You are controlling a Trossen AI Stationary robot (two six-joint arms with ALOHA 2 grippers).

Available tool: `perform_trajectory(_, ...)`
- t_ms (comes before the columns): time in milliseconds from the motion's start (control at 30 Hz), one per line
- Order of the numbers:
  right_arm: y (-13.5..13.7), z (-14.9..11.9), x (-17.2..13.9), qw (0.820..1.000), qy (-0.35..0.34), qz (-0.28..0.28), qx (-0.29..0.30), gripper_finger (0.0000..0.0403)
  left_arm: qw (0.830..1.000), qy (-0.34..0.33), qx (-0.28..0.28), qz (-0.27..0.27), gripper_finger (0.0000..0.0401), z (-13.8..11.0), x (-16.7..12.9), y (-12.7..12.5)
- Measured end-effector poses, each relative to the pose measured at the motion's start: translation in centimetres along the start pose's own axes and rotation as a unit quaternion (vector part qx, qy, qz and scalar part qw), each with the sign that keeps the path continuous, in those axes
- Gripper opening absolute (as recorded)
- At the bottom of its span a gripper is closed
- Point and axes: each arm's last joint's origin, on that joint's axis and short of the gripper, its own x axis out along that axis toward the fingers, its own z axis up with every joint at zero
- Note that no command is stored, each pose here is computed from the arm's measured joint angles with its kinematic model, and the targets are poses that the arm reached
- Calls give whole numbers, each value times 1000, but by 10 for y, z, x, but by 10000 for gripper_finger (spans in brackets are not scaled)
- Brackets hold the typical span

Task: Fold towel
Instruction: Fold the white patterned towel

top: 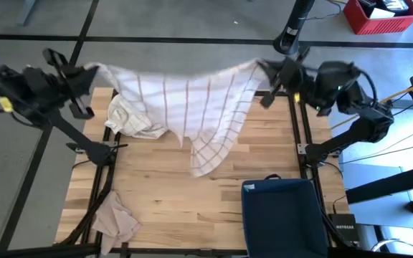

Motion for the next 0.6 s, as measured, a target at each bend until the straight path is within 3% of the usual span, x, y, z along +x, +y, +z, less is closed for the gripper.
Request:
perform_trajectory(200, -30, 5, 1, 1000, -24, -19, 7, 1, 998, -11, 40, 39, 2, 4, 2, 8)
perform_trajectory(400, -40, -1, 13, 1000, -27, -8, 9, 1, 996, -3, 75, 55, 3, 3, 4, 8)
perform_trajectory(600, -44, -16, 45, 999, -8, 26, 27, 1, 991, 14, 111, 72, 2, -6, 8, 2)
